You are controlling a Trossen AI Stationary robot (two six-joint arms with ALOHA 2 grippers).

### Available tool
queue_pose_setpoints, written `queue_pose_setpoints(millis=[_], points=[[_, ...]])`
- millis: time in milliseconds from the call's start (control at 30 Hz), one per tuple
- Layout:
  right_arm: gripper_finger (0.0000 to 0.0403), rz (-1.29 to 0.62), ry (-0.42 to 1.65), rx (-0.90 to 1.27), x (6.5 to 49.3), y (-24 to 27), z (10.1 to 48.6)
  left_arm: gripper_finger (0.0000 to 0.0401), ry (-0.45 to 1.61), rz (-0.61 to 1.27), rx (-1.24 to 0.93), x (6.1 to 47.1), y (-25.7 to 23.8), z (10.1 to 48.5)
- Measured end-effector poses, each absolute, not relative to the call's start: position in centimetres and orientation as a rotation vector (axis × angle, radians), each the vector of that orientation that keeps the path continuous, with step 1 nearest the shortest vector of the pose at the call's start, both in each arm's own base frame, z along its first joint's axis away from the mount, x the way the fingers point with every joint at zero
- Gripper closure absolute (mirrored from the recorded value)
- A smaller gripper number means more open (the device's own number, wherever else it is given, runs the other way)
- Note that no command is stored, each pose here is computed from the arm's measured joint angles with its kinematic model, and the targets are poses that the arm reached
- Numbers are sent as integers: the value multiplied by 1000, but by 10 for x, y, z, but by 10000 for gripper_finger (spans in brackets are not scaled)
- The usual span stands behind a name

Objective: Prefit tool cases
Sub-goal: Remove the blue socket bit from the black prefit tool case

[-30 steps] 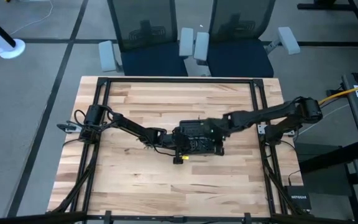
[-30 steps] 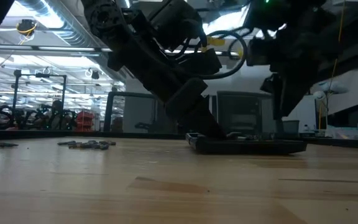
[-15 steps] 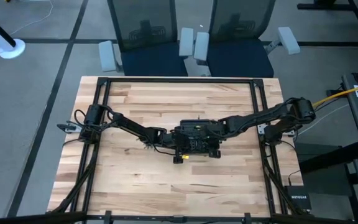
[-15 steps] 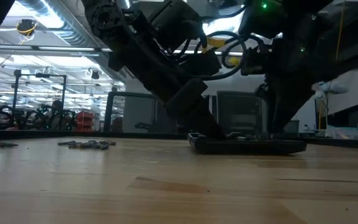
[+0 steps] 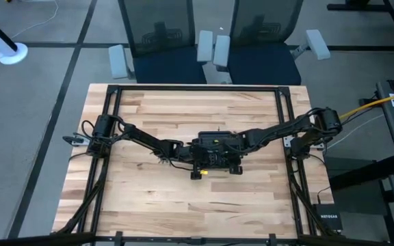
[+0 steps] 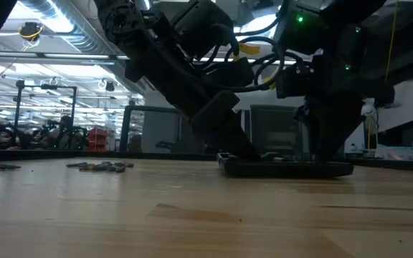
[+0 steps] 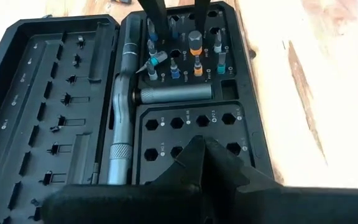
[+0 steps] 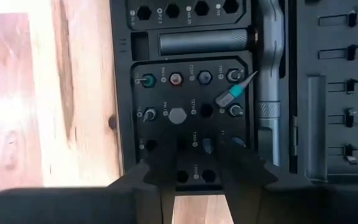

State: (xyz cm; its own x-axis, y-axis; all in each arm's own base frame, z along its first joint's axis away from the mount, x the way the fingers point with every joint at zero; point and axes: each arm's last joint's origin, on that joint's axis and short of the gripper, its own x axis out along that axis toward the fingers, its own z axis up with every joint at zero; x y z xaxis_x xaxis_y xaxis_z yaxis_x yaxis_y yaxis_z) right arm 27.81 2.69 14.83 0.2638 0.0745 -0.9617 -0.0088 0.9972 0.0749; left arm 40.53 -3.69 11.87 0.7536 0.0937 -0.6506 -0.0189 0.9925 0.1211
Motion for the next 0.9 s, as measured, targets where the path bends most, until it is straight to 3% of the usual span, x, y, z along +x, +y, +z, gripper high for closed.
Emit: queue_pose_setpoints(millis=[67, 167, 233, 567, 767, 900], points=[[310, 37, 1301, 61, 279, 27, 148, 401, 715, 62, 110, 405, -37, 119], [371, -4, 1304, 111, 279, 26, 149, 401, 716, 63, 110, 405, -37, 119], [390, -30, 1310, 142, 280, 26, 151, 401, 716, 64, 110, 405, -37, 119], [400, -44, 1177, 241, 284, 22, 186, 401, 717, 65, 104, 405, -38, 119], [401, -396, 1230, 138, 256, -11, 203, 401, 718, 66, 88, 405, -40, 119], [402, -533, 1254, 214, 238, -41, 200, 401, 718, 63, 91, 404, -42, 119]])
